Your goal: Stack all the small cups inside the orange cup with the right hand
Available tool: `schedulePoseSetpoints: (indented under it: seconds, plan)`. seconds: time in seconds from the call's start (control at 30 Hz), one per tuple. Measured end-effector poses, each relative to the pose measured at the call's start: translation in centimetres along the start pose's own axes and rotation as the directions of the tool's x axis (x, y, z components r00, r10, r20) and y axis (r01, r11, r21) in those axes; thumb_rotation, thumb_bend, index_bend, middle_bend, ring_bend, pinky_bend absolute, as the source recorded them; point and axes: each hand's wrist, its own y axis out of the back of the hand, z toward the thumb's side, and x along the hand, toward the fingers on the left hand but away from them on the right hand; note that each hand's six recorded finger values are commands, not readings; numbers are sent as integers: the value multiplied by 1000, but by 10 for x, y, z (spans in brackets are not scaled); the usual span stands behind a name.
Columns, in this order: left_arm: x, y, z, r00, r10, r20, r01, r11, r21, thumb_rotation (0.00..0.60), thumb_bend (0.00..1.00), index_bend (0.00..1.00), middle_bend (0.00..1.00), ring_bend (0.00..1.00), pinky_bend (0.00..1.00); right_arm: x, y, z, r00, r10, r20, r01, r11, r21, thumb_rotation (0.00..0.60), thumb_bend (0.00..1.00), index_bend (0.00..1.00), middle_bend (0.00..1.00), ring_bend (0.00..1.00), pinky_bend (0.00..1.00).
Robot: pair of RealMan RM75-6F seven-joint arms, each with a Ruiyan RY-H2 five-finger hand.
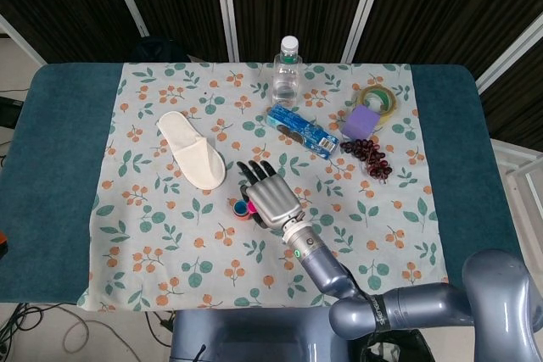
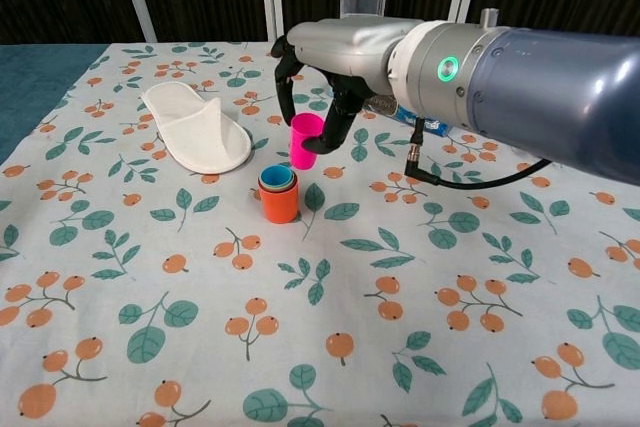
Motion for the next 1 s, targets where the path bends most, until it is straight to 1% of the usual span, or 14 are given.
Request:
schedulePoseSetpoints:
  seconds: [1.0]
  plan:
    - [0, -4, 4, 1000, -10, 13, 9, 1000, 9, 600, 732, 132, 4, 0, 0, -18, -14, 19, 1000, 3, 7, -3, 1000, -8, 600, 416, 530, 0, 20, 112]
